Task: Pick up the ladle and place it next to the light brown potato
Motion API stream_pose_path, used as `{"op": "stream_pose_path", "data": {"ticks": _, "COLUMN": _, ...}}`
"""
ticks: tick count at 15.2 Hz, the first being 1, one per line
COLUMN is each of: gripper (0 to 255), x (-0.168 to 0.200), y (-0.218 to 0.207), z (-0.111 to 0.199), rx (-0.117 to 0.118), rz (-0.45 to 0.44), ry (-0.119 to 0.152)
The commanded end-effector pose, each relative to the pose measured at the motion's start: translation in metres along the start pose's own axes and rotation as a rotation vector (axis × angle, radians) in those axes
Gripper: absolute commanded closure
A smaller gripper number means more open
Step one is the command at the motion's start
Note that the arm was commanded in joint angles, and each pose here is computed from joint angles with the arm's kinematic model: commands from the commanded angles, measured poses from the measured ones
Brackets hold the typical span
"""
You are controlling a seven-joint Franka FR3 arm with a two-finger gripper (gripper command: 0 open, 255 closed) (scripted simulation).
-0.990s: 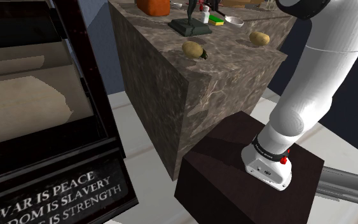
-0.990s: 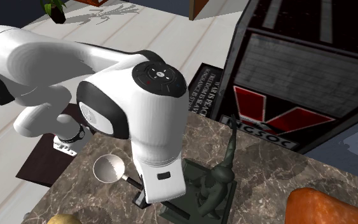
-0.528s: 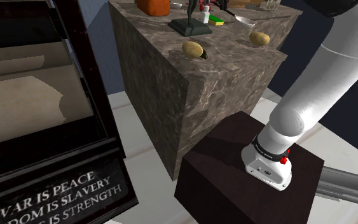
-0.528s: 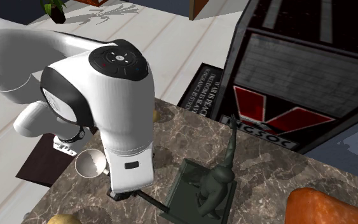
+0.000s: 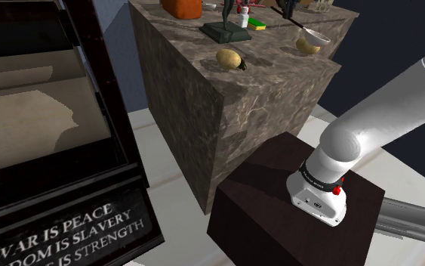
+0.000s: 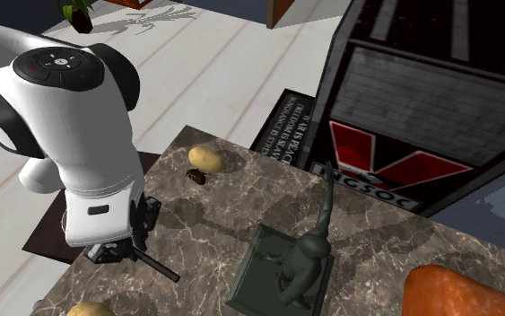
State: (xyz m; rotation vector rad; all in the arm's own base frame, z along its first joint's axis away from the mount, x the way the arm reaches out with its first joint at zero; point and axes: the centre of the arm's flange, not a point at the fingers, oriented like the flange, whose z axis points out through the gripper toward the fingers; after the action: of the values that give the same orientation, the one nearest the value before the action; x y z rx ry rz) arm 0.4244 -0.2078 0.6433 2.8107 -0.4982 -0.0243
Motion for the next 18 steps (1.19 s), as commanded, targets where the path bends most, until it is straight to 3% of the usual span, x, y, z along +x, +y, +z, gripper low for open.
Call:
{"op": "stream_pose_path", "data": {"ticks": 1, "gripper": 255, "x": -0.026, "y": 0.007, "z": 0.002, "rx": 0.0, "rz": -0.001, "ry": 0.0}}
{"op": "stream_pose_path", "data": {"ticks": 18, "gripper": 255, "x": -0.029, "y": -0.019, "z": 0.088, "rx": 0.0, "rz": -0.001, "ry": 0.0}}
